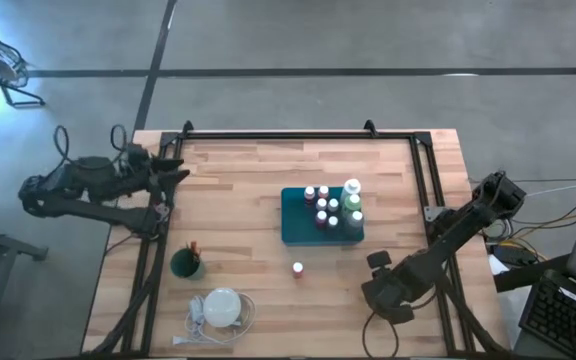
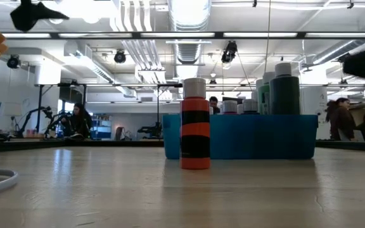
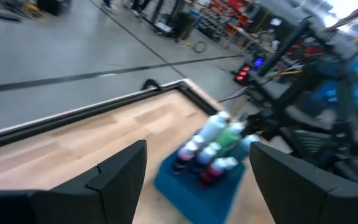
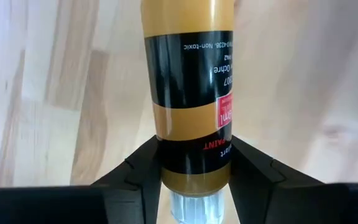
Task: Pick & Place Paint Supplies
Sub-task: Put the yellow paint bottle into the blue bin
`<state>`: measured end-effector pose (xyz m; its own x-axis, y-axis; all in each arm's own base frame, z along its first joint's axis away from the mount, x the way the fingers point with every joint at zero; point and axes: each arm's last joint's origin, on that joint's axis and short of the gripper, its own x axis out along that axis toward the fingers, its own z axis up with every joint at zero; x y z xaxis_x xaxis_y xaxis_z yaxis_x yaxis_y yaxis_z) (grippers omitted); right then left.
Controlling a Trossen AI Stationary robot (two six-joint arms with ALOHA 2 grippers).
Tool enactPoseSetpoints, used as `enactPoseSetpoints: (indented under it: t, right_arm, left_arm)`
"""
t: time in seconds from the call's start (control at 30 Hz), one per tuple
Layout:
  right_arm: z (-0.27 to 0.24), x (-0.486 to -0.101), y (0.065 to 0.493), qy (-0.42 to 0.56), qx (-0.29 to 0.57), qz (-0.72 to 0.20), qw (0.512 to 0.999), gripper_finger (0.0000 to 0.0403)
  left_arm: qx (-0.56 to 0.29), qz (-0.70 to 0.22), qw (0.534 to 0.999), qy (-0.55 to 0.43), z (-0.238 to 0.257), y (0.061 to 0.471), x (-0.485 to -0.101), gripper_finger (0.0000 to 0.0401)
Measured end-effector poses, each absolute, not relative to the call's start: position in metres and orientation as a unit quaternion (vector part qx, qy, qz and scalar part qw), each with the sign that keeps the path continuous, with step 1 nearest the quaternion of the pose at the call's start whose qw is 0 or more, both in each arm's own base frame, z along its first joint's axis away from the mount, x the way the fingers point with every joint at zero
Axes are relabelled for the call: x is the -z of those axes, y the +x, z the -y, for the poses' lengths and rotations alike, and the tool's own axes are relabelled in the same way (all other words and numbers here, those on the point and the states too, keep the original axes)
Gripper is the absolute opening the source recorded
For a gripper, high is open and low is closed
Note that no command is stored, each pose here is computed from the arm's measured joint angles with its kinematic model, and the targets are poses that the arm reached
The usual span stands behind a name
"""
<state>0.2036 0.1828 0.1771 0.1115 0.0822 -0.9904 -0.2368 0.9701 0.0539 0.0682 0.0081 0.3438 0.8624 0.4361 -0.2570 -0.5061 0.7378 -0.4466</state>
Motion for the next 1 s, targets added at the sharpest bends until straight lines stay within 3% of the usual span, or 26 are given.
enactPoseSetpoints:
  t: [0.37, 0.53, 0.73, 1.0]
  right_arm:
    - [-0.175, -0.258, 0.216, -0.224, -0.039, -0.594, 0.772, 0.0136]
    - [-0.163, -0.301, 0.227, -0.316, 0.039, -0.526, 0.789, 0.0136]
    - [-0.151, -0.346, 0.241, -0.400, 0.081, -0.455, 0.792, 0.0136]
    - [-0.148, -0.381, 0.255, -0.509, 0.114, -0.398, 0.755, 0.0136]
  left_arm:
    - [-0.186, -0.095, 0.933, -0.292, 0.001, 0.113, -0.424, 0.0289]
    - [-0.151, -0.125, 0.918, -0.346, 0.007, 0.142, -0.449, 0.0289]
    - [-0.076, -0.184, 0.891, -0.409, 0.017, 0.186, -0.459, 0.0289]
    - [0.054, -0.253, 0.815, -0.519, 0.024, 0.252, -0.448, 0.0289]
